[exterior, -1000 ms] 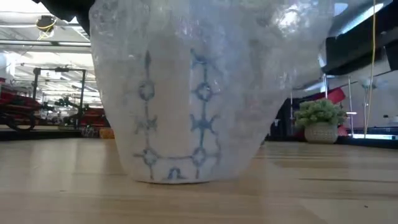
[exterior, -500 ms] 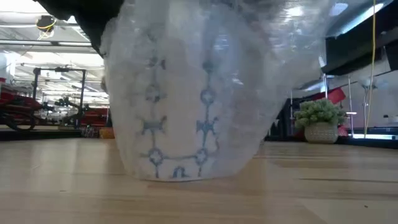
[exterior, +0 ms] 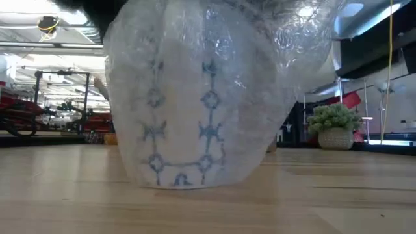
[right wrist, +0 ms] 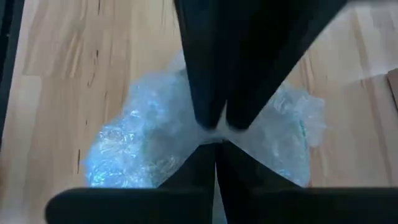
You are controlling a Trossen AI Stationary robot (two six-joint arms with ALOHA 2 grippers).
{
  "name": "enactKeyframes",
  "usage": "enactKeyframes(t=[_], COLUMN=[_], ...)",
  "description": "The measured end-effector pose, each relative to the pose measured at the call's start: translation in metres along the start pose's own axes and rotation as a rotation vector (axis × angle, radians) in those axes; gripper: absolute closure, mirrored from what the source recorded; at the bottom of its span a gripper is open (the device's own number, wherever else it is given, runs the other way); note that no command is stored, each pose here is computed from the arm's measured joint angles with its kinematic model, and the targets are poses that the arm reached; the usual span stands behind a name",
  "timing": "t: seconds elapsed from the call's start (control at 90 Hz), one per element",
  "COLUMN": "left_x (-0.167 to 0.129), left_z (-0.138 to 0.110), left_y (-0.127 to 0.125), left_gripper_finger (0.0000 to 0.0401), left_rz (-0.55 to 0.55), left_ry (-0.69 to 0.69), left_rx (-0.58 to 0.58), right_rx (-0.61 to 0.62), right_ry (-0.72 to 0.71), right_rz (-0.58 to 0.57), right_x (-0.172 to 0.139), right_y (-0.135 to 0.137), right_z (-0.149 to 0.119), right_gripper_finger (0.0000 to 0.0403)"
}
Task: Wrap mug
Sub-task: Wrap the white mug with bubble wrap
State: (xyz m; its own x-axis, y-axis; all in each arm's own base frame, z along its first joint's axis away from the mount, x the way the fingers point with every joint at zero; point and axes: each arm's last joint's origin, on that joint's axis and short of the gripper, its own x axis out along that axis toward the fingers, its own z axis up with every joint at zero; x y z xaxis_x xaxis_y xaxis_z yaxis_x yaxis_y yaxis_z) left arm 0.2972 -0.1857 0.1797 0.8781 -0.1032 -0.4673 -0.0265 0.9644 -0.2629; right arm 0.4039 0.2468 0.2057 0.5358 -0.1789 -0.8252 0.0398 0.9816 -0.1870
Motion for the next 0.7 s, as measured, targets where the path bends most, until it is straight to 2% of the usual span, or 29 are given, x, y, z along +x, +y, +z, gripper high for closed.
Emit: enactKeyframes(t=[0.2,0.5,0.7], left_x=[0.01,0.007,0.008], left_z=[-0.006,-0.007,-0.007], left_y=[0.01,0.009,0.009], left_gripper_finger=[0.0352,0.0352,0.0352], left_rz=[0.036,0.031,0.031], left_ry=[0.071,0.066,0.067], left_rx=[-0.072,-0.06,-0.065], right_rx=[0.005,0.062,0.141], right_ry=[0.0,-0.076,-0.026], right_rz=[0.02,0.151,0.196], right_x=[-0.01,-0.072,-0.065], right_y=[-0.004,-0.027,-0.045], right_z=[0.002,0.02,0.026], right_gripper_finger=[0.0402,0.0402,0.0402])
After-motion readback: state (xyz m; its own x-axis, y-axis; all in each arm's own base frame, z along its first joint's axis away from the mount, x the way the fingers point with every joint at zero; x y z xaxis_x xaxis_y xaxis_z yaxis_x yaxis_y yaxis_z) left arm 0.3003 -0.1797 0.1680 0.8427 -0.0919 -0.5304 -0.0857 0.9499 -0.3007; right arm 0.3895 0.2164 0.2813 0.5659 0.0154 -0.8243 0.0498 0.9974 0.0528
